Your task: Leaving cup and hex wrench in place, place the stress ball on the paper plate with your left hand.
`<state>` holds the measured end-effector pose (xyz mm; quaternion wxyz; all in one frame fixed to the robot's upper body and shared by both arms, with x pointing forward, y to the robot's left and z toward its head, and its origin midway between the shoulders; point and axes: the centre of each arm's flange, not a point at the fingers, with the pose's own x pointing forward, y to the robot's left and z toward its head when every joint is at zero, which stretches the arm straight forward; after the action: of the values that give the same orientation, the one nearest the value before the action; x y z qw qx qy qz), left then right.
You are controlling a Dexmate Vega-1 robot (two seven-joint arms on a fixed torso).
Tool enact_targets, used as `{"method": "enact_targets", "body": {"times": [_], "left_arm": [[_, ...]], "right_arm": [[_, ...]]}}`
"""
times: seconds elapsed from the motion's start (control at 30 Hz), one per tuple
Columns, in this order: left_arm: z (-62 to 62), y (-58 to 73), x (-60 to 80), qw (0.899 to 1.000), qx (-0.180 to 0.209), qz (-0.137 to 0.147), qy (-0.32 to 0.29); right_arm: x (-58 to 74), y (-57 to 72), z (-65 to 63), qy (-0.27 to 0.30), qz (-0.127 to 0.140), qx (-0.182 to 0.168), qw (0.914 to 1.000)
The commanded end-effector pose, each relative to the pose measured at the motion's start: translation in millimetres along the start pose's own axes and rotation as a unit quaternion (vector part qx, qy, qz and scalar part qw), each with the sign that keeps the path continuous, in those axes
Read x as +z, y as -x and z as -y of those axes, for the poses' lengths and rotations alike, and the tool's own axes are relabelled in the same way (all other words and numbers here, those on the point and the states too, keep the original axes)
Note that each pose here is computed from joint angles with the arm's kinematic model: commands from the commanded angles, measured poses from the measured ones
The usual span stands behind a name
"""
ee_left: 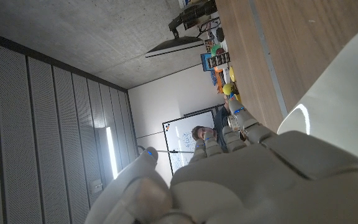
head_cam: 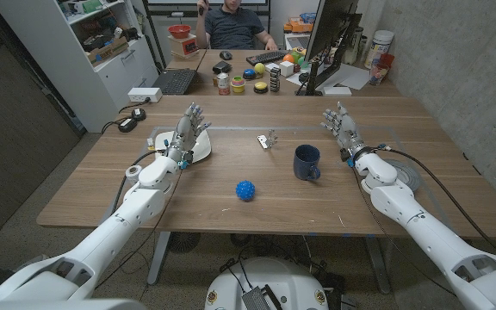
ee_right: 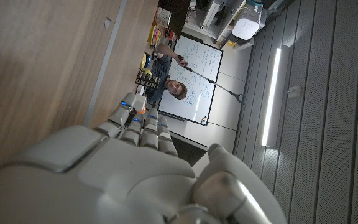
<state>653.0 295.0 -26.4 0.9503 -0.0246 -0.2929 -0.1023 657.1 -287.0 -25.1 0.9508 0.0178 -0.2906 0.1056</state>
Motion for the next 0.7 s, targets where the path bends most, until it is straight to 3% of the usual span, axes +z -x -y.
{"method": "enact_targets", "body": {"times": [0.03, 0.37, 0.7], "left_arm": [[-4.7, 0.3, 7.8, 1.000, 0.002, 0.013, -0.007], [-4.4, -0.2, 16.9, 0.999, -0.012, 0.033, -0.028], [3.6, -5.8, 39.2, 0.990, -0.048, 0.083, -0.105]], "right_arm": [[-1.2, -0.6, -2.0, 0.001, 0.000, 0.004, 1.0000], [-2.7, 3.8, -2.6, 0.003, 0.003, 0.007, 1.0000], [0.8, 9.8, -2.0, 0.012, 0.015, 0.007, 0.9998]]}}
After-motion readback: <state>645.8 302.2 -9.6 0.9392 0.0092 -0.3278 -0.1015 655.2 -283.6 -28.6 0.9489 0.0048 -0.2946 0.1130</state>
